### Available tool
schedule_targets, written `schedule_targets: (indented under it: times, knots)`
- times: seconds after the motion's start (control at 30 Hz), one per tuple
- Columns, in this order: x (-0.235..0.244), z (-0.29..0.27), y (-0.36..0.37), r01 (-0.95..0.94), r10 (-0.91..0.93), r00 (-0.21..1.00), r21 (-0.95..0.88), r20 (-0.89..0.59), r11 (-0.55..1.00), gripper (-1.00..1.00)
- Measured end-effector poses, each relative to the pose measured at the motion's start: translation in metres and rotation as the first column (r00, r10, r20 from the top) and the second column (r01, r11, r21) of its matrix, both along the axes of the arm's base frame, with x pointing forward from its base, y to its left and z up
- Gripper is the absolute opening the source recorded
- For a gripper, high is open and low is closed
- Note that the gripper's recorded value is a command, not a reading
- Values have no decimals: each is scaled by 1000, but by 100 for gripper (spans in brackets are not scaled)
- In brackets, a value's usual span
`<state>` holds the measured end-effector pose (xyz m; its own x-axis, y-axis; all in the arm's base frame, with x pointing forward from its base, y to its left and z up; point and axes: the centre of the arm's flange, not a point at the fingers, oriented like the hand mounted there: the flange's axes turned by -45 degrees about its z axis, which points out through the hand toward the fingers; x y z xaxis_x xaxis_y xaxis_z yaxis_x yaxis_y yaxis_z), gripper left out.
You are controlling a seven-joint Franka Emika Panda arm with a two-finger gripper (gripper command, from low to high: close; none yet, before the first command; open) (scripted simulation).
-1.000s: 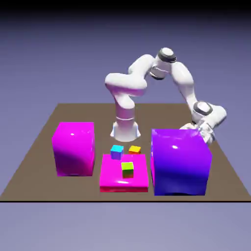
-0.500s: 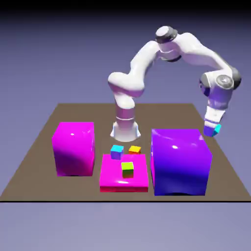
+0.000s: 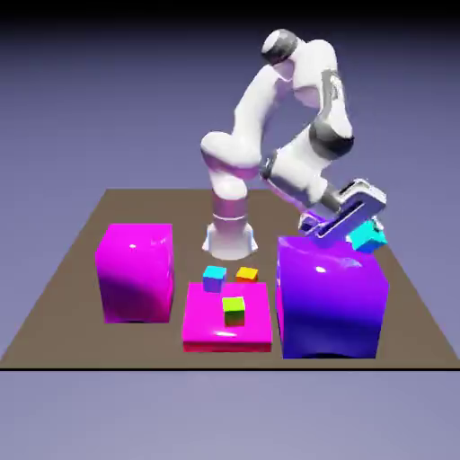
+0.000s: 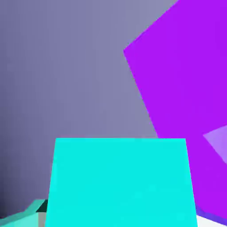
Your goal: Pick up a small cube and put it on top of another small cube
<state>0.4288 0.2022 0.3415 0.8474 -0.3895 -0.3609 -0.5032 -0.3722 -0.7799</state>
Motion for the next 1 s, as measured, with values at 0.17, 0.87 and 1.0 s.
schedule_targets:
  times: [0.17, 0.87, 1.0]
  knots:
    - [6, -12, -75, 417, -369, 897, 184, -245, 890, -100]
    - [-81, -123, -234, 1000, -552, -15, -11, -834, -11, -100]
    - [-71, -134, -230, 1000, -552, -16, -11, -833, -12, -100]
